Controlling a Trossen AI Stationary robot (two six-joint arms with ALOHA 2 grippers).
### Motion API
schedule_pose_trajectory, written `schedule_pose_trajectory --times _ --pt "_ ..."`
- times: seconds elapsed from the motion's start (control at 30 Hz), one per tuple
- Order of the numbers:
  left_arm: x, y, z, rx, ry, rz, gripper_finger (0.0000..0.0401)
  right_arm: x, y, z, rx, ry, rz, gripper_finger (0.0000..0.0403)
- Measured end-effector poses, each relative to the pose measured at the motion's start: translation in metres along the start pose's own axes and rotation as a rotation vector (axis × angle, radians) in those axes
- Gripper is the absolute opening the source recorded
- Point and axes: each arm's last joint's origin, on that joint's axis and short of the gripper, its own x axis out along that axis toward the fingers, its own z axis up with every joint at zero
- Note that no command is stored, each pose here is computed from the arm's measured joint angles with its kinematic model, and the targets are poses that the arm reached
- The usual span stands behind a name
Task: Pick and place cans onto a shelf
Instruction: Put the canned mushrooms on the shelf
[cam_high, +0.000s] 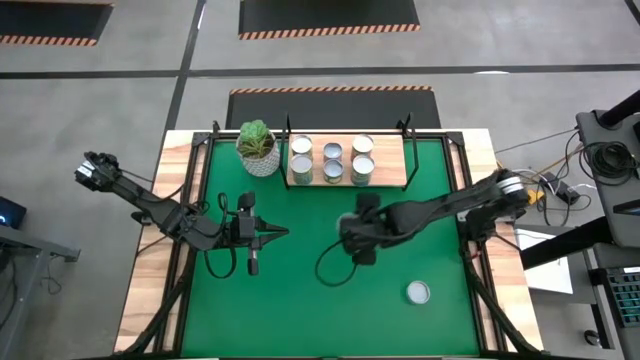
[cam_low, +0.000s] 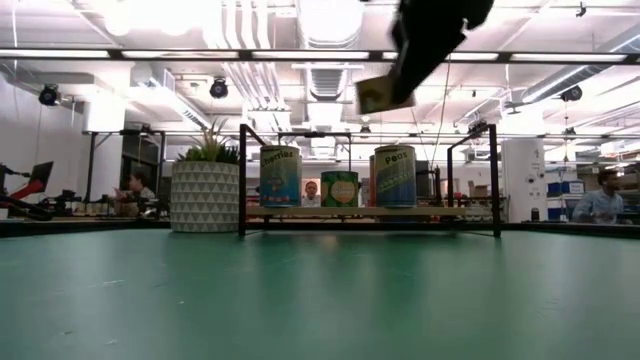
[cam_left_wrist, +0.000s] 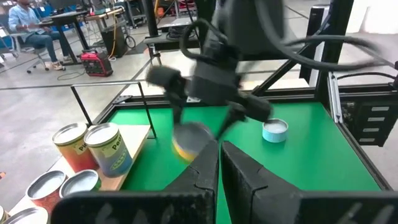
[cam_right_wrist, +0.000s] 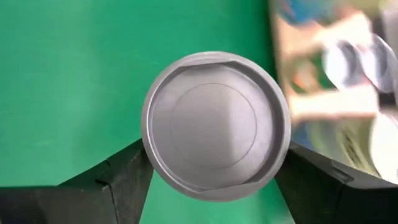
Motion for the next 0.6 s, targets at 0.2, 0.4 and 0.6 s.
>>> schedule_pose_trajectory --times 0.2,0.4,0.6 --pt "0.0 0.0 0.0 0.0 0.0 0.0 0.0 -0.01 -0.032 -0.046 0.256 0.007 -0.082 0.0282" --pt "0.0 0.0 0.0 0.0 0.0 0.0 0.0 -0.005 -0.058 -0.088 0.486 0.045 -0.125 0.0279" --pt "0.0 0.0 0.0 -0.001 -0.001 0.0 0.0 0.01 -0.078 -0.115 0.554 0.093 -0.178 0.0282"
